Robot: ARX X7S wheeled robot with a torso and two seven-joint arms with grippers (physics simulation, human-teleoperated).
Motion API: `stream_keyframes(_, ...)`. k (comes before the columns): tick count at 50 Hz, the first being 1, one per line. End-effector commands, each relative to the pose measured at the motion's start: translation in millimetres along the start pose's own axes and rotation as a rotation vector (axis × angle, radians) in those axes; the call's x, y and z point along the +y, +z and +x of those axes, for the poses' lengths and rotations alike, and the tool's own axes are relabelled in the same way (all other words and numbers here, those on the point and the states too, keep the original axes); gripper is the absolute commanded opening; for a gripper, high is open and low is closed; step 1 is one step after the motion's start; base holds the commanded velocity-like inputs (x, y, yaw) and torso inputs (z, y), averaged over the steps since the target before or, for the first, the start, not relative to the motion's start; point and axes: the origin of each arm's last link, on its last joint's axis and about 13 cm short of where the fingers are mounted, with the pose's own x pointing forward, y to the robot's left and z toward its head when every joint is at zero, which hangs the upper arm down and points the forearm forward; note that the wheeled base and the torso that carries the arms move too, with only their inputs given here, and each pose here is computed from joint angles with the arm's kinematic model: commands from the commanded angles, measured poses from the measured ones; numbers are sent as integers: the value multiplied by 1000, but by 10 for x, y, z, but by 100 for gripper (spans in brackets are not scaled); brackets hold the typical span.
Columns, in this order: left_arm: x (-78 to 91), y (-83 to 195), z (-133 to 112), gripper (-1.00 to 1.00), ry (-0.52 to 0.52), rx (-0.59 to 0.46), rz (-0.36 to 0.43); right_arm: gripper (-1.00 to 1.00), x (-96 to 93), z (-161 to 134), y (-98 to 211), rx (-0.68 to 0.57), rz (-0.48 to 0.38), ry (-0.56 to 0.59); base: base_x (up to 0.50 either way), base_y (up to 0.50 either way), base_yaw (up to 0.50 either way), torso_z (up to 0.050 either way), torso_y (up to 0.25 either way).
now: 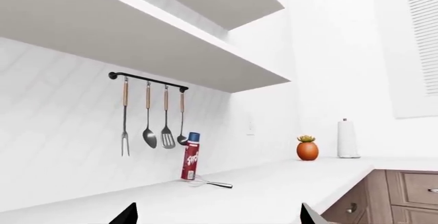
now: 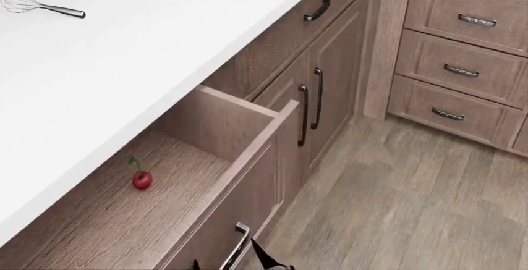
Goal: Close the right drawer.
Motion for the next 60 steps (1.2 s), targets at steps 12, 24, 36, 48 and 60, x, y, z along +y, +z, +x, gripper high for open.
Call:
stream_keyframes(12, 22, -1, 24, 100, 9, -3, 5, 100, 134, 175, 302, -105, -30, 99, 0, 0, 0, 0, 1)
stream_keyframes(24, 31, -13, 23, 100, 15, -1, 5, 100, 116, 242, 498, -151, -36, 105, 0, 0, 0, 0, 2)
stream_keyframes(36, 40, -30, 22, 100, 21, 6, 3, 100, 74, 130, 1080, -304, -43, 117, 0, 0, 0, 1, 1)
stream_keyframes(48, 31, -17, 14, 100, 18, 4, -3, 100, -50, -100, 1706, -473, -86, 90, 0, 0, 0, 0, 0)
stream_keyframes(60, 14, 10, -7, 100, 8, -1, -5, 100, -272, -517, 2493, -692, -164, 23, 0, 0, 0, 0, 0)
